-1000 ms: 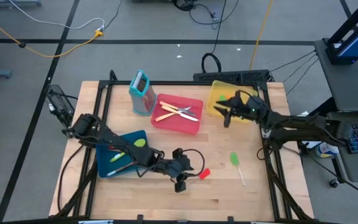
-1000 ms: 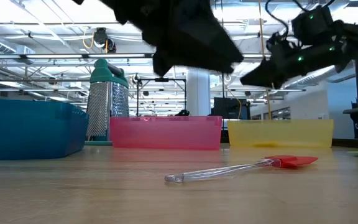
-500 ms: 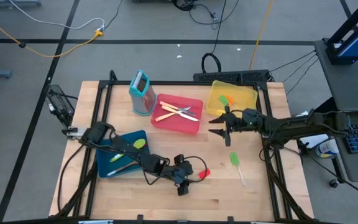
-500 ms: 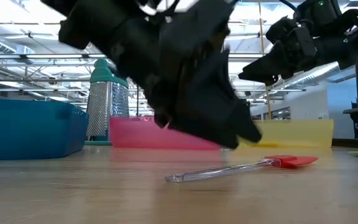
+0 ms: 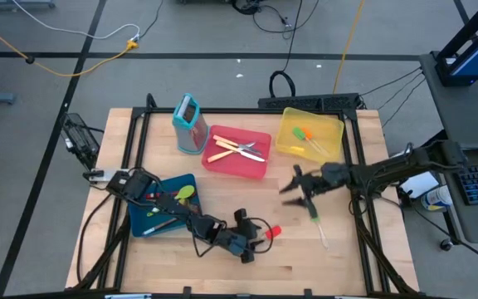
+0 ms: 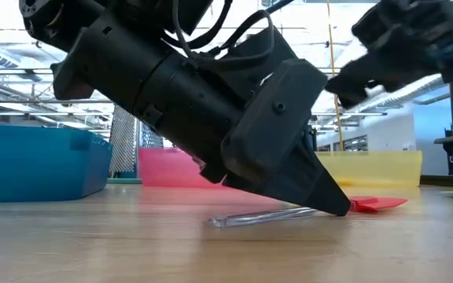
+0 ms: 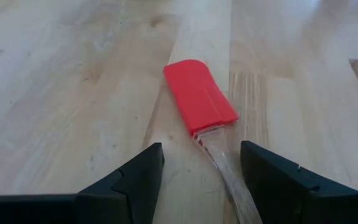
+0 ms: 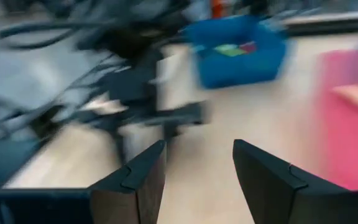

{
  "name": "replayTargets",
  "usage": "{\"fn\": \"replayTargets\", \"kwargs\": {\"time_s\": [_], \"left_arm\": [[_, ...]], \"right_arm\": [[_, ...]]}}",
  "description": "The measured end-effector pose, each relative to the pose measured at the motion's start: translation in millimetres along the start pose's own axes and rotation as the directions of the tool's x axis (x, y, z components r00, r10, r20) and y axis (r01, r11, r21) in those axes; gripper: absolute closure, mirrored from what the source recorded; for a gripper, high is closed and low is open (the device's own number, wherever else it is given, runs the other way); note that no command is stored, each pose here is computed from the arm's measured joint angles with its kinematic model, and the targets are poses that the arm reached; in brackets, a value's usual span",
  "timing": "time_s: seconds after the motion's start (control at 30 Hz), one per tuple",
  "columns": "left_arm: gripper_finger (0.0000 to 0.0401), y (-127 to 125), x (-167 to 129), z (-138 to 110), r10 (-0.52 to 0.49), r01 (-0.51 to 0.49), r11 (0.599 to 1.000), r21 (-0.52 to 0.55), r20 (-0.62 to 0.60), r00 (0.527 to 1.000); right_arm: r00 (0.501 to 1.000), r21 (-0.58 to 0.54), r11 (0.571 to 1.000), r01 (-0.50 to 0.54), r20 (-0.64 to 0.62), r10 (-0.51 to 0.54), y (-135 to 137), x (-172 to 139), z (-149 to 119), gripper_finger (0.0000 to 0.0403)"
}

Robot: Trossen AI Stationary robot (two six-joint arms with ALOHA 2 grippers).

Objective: Pick & Place Kitchen Items
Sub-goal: Put the red spatula into the yellow bin

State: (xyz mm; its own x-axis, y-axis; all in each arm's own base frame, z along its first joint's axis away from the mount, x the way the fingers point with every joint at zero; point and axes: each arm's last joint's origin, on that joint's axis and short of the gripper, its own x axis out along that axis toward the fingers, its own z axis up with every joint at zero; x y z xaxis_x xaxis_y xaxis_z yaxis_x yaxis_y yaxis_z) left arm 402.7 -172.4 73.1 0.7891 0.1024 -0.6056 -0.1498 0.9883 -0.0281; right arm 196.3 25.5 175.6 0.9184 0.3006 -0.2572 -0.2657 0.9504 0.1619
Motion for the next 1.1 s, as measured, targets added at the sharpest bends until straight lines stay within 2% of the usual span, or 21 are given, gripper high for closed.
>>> {"fn": "replayTargets", "kwargs": {"time_s": [0.17, 0.23, 0.43, 0.7, 0.83, 0.93, 1.1], "left_arm": [[0.0186, 4.5, 1.5, -1.3, 0.026, -0.025, 0.998, 0.051, -0.023, 0.999], [0.0197, 7.0, 2.8, -0.7, 0.032, -0.03, 0.997, 0.066, -0.021, 0.999], [0.0232, 13.0, 6.4, 2.4, 0.021, -0.02, 0.998, 0.058, -0.009, 1.0], [0.0253, 15.2, 7.9, 3.7, 0.001, -0.001, 0.999, 0.049, -0.009, 1.0], [0.0254, 18.2, 9.1, 5.0, 0.006, -0.006, 1.0, 0.005, -0.009, 1.0], [0.0254, 20.4, 10.1, 5.7, 0.01, -0.01, 0.999, -0.031, -0.009, 1.0], [0.0254, 22.0, 10.7, 6.0, 0.017, -0.018, 0.996, -0.086, -0.012, 1.0]], "right_arm": [[0.978, -0.015, 0.986, -0.167, -0.133, 0.163, 34.1, 16.0, -22.4, 0.0222], [0.97, -0.027, 0.981, -0.191, -0.159, 0.184, 44.4, 22.3, -30.8, 0.0222], [0.988, -0.021, 1.0, -0.007, -0.157, 0.004, 51.9, 42.4, -55.1, 0.0218], [0.983, 0.052, 0.999, -0.016, -0.183, 0.026, 59.4, 71.7, -76.3, 0.0188], [0.974, 0.02, 0.999, -0.025, -0.225, 0.029, 67.7, 94.2, -86.0, 0.0178], [0.97, -0.037, 0.999, 0.018, -0.24, -0.026, 68.3, 104.1, -92.0, 0.0175], [0.946, -0.062, 0.99, 0.124, -0.294, -0.137, 63.3, 103.4, -101.2, 0.0177]]}}
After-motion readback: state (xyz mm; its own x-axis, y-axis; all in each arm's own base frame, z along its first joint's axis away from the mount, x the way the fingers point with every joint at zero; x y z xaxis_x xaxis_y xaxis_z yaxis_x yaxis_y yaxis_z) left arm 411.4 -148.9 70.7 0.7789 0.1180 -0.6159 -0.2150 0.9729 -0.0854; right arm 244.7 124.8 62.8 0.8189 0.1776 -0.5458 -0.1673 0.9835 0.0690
